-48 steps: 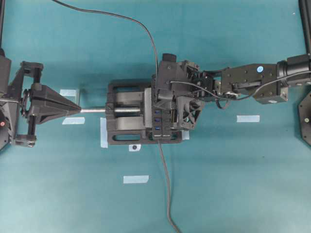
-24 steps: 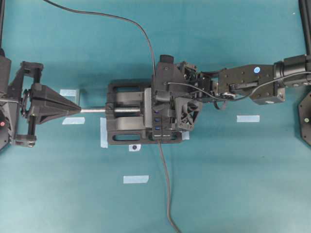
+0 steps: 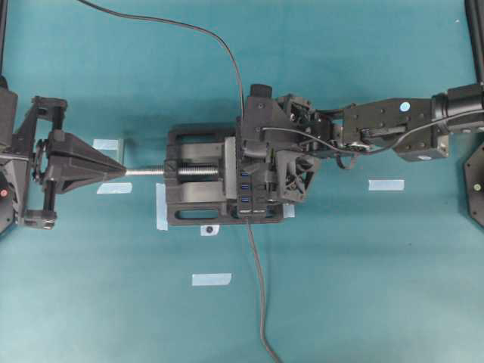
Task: Insert the USB into the center port of the fixed hub
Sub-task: 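Push the plug down into the center blue port with the right gripper, then open the right gripper and lift it off the inserted plug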
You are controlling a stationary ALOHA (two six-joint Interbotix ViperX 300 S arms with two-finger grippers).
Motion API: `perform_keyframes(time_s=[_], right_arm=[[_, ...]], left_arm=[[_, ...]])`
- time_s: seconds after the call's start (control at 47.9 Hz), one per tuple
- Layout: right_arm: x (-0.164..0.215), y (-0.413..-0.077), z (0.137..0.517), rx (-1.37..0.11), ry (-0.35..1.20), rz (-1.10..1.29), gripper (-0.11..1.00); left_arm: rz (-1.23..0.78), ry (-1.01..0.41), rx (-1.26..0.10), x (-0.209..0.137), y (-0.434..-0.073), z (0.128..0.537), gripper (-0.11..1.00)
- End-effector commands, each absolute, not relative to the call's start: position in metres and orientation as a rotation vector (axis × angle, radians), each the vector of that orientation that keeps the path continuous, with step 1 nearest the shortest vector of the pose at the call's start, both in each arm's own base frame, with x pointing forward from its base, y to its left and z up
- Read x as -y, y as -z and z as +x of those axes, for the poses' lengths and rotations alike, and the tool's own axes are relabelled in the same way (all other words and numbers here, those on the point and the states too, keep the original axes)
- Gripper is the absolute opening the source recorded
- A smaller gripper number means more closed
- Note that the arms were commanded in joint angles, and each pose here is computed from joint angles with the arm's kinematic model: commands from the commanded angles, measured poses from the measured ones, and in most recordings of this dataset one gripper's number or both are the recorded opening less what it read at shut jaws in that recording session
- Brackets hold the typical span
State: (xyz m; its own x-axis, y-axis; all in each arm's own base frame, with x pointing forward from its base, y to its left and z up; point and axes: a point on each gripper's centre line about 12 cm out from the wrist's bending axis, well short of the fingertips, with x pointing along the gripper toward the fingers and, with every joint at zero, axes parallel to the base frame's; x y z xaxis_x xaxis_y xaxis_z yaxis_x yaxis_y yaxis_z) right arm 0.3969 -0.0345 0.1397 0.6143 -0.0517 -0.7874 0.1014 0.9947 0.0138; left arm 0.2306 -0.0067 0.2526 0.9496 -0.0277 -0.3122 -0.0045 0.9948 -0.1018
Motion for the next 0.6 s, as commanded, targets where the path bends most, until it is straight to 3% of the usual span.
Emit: perform_keyframes(time_s=[0.0,0.584], right_arm=[[0.032,-0.158,0.399,-0.855,0.084,0.057,0.71],[0.032,-0.180,0.390,-0.803,0.083,0.052,0.71]], left_arm=[[-0.101,0.013,-0.300,0.007,-0.257,0.232,0.00],[-0.101,0.015,-0.296,0.007,-0.258,0.232,0.00]])
